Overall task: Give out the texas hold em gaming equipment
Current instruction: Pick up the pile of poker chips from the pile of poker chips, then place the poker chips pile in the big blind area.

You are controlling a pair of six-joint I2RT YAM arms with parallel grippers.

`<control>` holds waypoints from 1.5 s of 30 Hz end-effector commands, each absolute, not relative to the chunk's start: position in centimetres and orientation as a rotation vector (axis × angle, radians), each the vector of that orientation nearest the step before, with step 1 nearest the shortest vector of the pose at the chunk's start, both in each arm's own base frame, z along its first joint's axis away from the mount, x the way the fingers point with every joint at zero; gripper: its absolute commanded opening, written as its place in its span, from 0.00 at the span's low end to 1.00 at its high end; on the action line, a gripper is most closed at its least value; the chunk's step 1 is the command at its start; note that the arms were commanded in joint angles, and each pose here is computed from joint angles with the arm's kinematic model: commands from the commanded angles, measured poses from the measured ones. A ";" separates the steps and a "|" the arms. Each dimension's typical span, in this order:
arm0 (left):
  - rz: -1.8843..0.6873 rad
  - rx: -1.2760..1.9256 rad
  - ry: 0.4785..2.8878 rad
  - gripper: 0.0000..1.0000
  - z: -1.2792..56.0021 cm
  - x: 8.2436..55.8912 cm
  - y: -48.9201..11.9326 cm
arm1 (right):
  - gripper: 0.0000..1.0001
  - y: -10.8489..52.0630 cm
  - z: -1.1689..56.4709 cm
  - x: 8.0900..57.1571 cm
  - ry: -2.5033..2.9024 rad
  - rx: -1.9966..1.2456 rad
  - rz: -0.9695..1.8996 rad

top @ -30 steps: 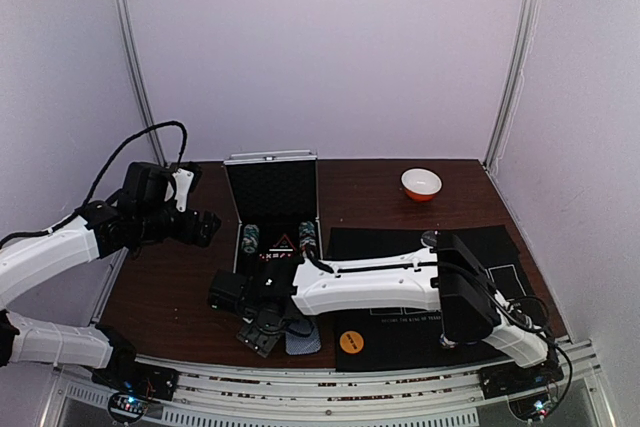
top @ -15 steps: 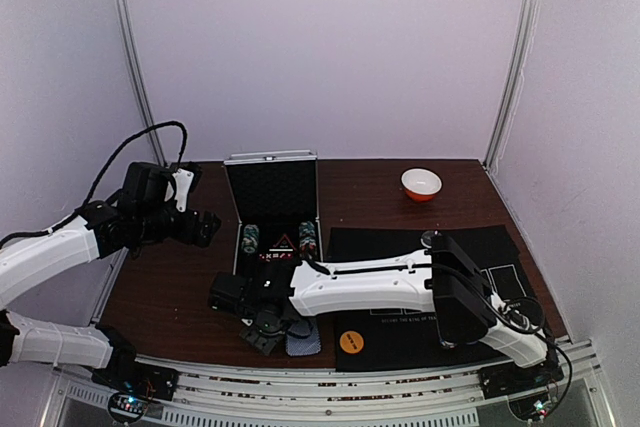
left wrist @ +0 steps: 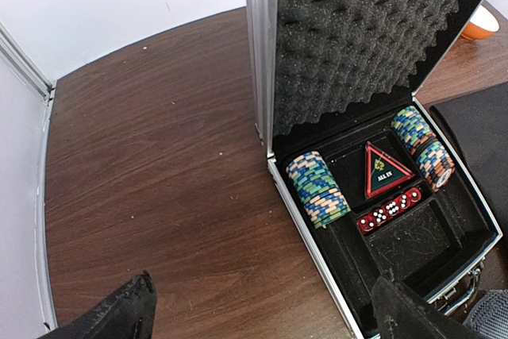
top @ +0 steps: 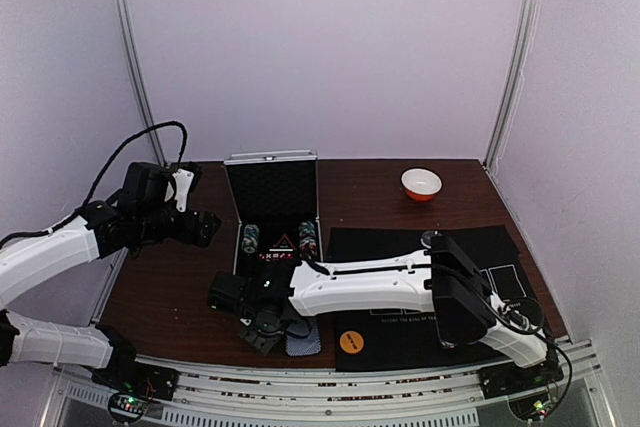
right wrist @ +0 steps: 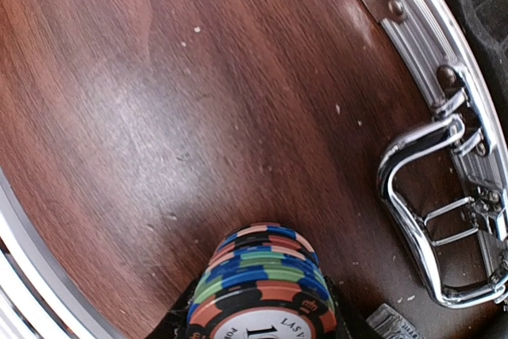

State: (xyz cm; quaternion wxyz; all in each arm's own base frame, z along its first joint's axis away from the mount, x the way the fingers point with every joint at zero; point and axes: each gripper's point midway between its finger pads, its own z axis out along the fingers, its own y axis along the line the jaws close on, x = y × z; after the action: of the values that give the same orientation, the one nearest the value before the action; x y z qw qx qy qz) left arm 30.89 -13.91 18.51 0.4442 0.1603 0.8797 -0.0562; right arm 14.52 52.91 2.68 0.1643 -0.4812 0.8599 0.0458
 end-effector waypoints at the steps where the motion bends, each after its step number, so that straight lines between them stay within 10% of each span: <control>1: -0.145 0.397 2.138 0.98 19.2 31.4 -14.1 | 0.00 53.8 3.4 14.4 2.440 -1.363 0.203; 23: -0.148 0.399 2.145 0.98 19.0 31.4 -14.1 | 0.00 53.3 11.8 15.1 2.342 -1.253 0.299; 45: -0.149 0.402 2.145 0.98 19.0 31.4 -14.2 | 0.00 30.5 7.1 10.6 2.724 -0.764 0.060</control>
State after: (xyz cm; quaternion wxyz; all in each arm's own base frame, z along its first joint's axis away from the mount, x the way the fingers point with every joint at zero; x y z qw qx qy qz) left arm 30.84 -13.96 18.32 0.4420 0.1617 0.8805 -0.0572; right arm 10.98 31.40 7.44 0.1478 -0.3164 0.9370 0.0053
